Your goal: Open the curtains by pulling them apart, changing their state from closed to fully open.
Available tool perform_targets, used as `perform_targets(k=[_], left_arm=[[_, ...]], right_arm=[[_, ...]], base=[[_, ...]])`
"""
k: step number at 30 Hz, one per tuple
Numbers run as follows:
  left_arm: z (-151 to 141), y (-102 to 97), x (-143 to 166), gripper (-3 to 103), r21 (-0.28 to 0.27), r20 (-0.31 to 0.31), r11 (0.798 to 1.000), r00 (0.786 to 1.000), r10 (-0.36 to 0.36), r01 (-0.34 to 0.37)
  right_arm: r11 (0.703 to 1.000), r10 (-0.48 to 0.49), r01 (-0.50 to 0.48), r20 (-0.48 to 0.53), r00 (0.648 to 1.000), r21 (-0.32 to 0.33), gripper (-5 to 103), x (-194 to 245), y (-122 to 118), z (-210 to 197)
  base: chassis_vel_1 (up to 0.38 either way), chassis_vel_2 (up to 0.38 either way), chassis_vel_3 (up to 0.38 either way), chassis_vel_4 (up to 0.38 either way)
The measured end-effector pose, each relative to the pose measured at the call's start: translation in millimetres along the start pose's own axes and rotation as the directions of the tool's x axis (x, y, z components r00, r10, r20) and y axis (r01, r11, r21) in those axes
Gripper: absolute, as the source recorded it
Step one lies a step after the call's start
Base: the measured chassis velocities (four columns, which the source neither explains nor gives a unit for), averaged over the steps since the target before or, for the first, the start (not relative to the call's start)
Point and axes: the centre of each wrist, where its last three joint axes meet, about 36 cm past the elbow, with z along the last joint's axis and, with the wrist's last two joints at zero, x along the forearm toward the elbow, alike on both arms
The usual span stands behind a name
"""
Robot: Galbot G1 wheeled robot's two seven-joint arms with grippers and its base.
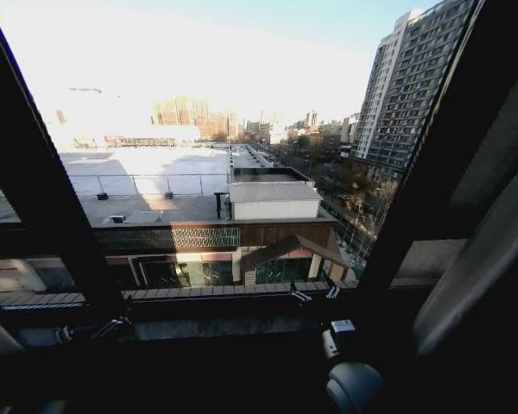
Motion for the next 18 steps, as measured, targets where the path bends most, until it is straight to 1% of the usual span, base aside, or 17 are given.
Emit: perform_targets(k=[10, 18], left_arm=[[-0.9, 0.6, -0.8, 100, -0.002, 0.004, 1.0, 1.0, 0.003, -0.003], [-1.0, 0.4, -1.4, 100, 0.001, 0.009, 1.0, 1.0, 0.0, 0.0]], right_arm=[[1.0, -0.005, 0.005, 0.004, 1.0, 0.009, 100, -1.0, 6.0, 5.3], [1.0, -0.006, 0.006, 0.006, 1.0, 0.012, 100, -3.1, 6.2, 5.8]], base=[[0.356, 0.361, -0.36, -0.348], [0.354, 0.347, -0.358, -0.348]])
